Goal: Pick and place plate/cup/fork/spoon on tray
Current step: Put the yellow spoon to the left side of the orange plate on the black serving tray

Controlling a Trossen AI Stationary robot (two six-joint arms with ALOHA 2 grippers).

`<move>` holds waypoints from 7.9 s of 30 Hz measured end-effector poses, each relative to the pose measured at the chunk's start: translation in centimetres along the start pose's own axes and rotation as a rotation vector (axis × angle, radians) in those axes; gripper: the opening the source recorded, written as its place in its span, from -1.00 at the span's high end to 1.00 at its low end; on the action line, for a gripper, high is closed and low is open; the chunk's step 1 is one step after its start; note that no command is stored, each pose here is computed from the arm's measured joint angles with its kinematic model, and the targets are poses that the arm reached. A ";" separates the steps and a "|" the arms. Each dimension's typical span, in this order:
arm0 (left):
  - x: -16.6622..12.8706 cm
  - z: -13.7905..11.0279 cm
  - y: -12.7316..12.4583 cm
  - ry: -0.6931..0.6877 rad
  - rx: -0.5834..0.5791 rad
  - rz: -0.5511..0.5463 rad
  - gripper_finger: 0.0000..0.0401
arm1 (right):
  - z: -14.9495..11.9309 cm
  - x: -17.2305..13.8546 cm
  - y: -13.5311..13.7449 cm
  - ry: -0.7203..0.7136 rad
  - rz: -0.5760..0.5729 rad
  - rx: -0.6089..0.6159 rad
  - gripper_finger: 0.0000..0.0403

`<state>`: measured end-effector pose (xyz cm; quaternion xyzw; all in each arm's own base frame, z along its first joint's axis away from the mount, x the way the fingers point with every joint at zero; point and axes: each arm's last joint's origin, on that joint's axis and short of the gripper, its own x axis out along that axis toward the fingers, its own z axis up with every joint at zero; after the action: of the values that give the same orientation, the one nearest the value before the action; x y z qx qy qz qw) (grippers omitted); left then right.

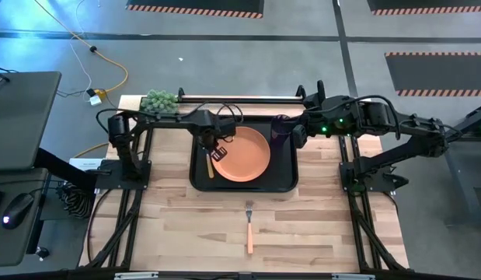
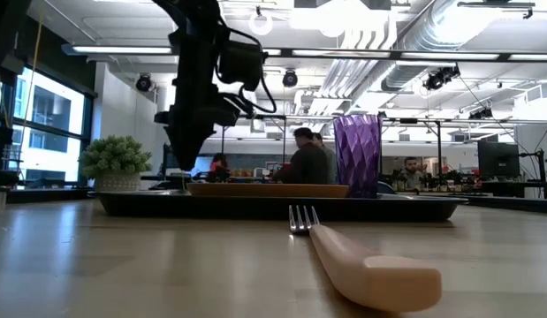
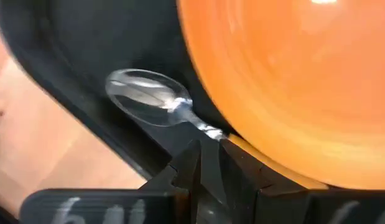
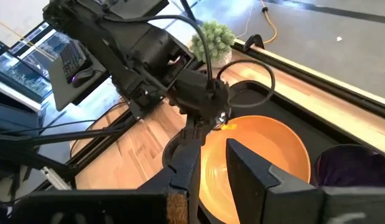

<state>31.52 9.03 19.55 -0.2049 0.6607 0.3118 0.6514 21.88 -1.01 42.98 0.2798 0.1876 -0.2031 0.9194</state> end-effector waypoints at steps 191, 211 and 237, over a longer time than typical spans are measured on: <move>5.5 -10.0 -0.8 -0.393 0.277 -0.275 0.75 | -4.3 8.6 6.4 0.079 0.100 0.269 0.67; 2.5 -11.8 1.9 -0.402 0.241 -0.196 0.75 | -4.3 8.5 6.4 0.074 0.105 0.272 0.67; 3.7 -11.5 1.5 -0.362 0.290 -0.157 0.75 | -4.2 8.5 6.5 0.069 0.111 0.259 0.67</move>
<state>21.85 2.77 15.63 -0.1009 0.5532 0.1937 0.8039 31.26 4.11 38.66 0.4129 0.1753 -0.1646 0.8784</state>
